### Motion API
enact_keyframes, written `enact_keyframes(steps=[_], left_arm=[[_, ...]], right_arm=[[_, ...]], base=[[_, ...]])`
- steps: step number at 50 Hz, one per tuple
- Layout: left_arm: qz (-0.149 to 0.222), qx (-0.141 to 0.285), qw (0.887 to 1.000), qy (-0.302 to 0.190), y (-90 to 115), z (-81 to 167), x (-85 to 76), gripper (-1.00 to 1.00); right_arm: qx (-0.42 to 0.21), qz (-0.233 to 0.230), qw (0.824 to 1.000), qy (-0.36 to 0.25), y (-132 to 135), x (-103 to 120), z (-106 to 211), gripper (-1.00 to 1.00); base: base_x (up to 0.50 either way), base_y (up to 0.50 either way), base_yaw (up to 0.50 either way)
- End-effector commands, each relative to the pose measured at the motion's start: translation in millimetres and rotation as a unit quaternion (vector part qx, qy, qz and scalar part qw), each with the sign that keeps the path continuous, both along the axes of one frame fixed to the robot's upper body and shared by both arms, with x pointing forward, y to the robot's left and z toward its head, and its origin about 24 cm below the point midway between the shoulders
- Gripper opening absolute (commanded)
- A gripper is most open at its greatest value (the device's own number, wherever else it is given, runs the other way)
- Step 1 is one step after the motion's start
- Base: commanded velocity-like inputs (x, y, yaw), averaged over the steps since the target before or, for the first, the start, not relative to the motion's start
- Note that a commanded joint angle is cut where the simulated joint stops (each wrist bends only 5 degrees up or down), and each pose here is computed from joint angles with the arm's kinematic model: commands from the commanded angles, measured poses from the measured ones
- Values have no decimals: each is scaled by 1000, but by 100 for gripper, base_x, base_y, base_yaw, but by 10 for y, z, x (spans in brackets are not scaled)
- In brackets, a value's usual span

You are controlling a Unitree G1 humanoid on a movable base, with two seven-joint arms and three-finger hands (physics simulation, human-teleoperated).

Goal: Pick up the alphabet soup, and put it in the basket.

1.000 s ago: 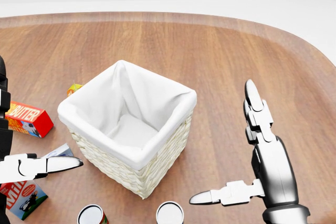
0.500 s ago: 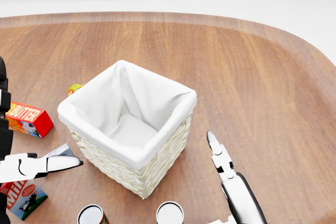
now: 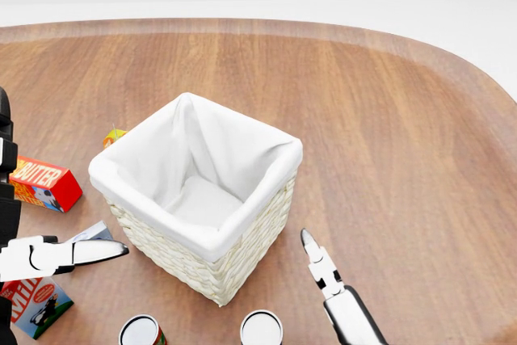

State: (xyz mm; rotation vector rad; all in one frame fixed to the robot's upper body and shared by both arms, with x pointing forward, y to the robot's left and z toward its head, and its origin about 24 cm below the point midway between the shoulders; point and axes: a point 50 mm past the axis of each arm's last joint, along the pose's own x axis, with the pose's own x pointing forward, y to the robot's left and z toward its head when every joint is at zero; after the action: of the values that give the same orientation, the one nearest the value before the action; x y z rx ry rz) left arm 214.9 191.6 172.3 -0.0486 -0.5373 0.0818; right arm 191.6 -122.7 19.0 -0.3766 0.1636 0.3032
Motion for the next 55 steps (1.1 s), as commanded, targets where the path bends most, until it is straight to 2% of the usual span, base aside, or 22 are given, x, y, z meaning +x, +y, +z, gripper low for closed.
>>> enact_keyframes(steps=[1, 10, 34, 55], left_arm=[[0, 0, 1000, -4, -3, 16, -14, 100], [0, 0, 1000, 2, -2, -9, 8, 100], [-1, 1, 1000, 8, -3, -33, 21, 100], [-1, 2, 1000, 5, -15, -20, 12, 100]], right_arm=[[-4, -3, 1000, 21, 19, 30, -118, 100], [-8, -6, 999, 34, 46, 77, -209, 100], [12, 27, 998, 51, 207, 173, -366, 100], [20, 32, 996, 83, 208, 220, -585, 100]], base=[[0, 0, 0], [0, 0, 0], [0, 0, 0], [0, 0, 0]])
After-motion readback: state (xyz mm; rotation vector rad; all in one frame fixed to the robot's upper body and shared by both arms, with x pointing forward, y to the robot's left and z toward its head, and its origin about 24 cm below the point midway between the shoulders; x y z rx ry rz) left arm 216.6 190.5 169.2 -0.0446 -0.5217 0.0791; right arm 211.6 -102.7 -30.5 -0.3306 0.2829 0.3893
